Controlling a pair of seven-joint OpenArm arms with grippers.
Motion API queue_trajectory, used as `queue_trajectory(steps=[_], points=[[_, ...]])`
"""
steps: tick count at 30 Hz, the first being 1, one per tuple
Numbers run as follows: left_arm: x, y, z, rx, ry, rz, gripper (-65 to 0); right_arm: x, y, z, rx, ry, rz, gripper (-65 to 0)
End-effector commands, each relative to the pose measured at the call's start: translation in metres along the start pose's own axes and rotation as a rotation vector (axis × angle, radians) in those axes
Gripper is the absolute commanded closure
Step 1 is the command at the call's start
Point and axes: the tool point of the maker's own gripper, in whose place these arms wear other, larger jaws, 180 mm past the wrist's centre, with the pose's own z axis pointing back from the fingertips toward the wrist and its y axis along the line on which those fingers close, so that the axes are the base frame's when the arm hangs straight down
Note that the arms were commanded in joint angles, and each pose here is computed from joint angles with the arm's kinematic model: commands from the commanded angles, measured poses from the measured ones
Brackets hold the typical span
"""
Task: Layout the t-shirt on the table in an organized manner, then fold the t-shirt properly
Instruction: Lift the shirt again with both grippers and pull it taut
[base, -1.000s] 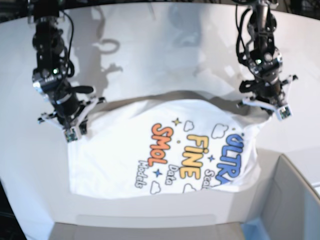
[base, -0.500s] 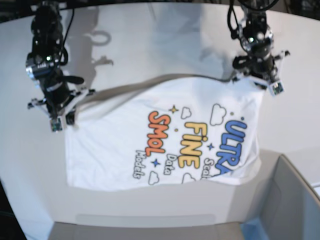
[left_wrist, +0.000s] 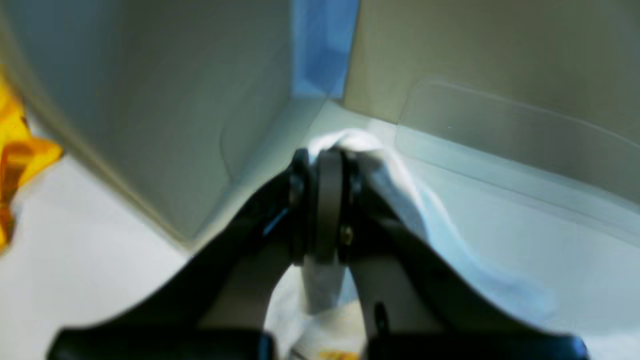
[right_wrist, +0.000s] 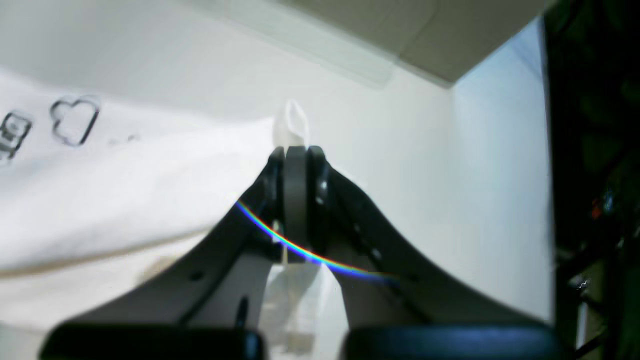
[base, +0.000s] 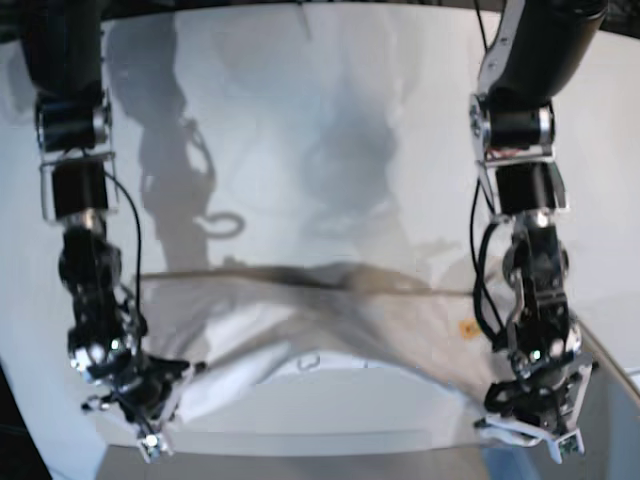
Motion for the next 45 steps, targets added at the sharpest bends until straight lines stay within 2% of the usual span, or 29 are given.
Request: queue_trajectory(steps=[1,5,8,10,12,14,15,17,20,22,25,29,31,38,41,45], points=[[0.040,-0.010,-0.005,-0.008,-0.078,-0.018,-1.0,0.037,-0.027,0.003,-0.053,-0.073,0.008,0.0],[0.082,-0.033,-0.034,0.003,-0.120,-0.156,-1.0,0.091,-0.071,0.001,-0.124,-0.120,0.000,0.0],[0.143,-0.046,-0.028,0.000,-0.230,-0.160,-1.0,0.149,-0.103,0.025,-0.181,-0.264,-0.036,0.0],[0.184,-0.050,-0.012,-0.008,-0.306,-0.131,-1.0,0.187,-0.130,0.054,-0.250,-0.385,-0.108,0.0],[0.243,-0.051,0.025,-0.031,-0.449,-0.067,-1.0,0.227,-0.154,0.101,-0.303,-0.542,-0.183,0.0],[0.275,-0.028,0.060,-0.037,-0.530,0.034,-1.0,0.249,-0.157,0.141,-0.321,-0.669,-0.194,0.0],[0.278,-0.017,0.077,-0.044,-0.536,0.083,-1.0,0.249,-0.154,0.155,-0.326,-0.710,-0.190,0.0],[0.260,-0.010,0.096,-0.063,-0.509,0.099,-1.0,0.237,-0.139,0.163,-0.316,-0.708,-0.169,0.0],[0.219,-0.007,0.111,-0.076,-0.483,0.065,-1.0,0.208,-0.116,0.151,-0.281,-0.658,-0.116,0.0],[0.173,-0.003,0.113,-0.076,-0.443,0.022,-1.0,0.183,-0.101,0.145,-0.265,-0.630,-0.104,0.0],[0.096,0.003,0.105,-0.071,-0.324,-0.042,-1.0,0.132,-0.078,0.130,-0.230,-0.561,-0.108,0.0],[0.011,0.016,0.104,-0.059,-0.187,-0.109,-1.0,0.058,-0.041,0.106,-0.165,-0.422,-0.115,0.0],[-0.017,0.028,0.115,-0.049,-0.149,-0.123,-1.0,0.030,-0.023,0.107,-0.139,-0.381,-0.113,0.0],[-0.123,0.054,0.134,-0.018,0.087,-0.168,-0.8,-0.070,0.035,0.110,-0.038,-0.190,-0.117,0.0],[-0.159,0.063,0.145,-0.009,0.175,-0.188,-0.7,-0.110,0.044,0.116,-0.030,-0.107,-0.143,0.0],[-0.193,0.075,0.160,0.001,0.259,-0.219,-0.5,-0.134,0.040,0.136,-0.070,-0.078,-0.219,0.0]])
